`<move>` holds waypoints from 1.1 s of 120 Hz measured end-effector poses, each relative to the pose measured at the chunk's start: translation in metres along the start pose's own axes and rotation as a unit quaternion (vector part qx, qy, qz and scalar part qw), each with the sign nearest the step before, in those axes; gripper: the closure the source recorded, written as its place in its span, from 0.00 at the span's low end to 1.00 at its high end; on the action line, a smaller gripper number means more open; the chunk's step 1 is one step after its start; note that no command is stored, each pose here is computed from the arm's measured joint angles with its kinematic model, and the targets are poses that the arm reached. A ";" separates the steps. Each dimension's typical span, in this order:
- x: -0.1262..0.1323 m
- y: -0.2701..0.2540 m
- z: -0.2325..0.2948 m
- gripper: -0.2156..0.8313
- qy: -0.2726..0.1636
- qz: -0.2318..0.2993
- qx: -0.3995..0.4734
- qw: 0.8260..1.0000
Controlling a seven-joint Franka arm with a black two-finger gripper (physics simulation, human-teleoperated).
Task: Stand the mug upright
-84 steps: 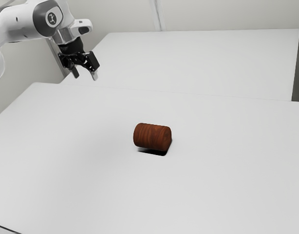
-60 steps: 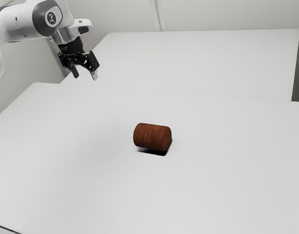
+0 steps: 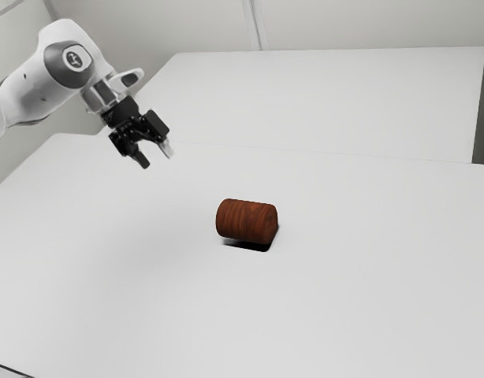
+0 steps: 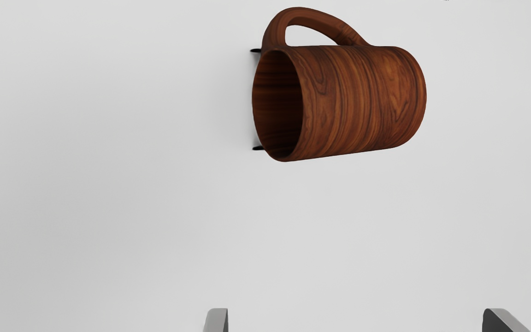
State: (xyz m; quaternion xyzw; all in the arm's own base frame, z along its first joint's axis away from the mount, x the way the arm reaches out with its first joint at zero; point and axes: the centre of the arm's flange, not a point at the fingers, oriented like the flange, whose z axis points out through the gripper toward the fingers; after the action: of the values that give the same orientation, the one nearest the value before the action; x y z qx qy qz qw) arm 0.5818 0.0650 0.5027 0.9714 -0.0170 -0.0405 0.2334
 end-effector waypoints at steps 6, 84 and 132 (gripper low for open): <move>0.000 -0.019 0.017 0.21 0.004 -0.013 -0.046 0.999; 0.065 -0.091 0.181 0.21 0.085 0.024 -0.306 0.948; 0.058 -0.068 0.235 0.21 0.077 0.050 -0.369 0.925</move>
State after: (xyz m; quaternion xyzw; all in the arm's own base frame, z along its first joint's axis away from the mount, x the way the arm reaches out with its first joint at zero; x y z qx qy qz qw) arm 0.6206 0.0163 0.2584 0.8147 -0.0310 0.0426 0.5774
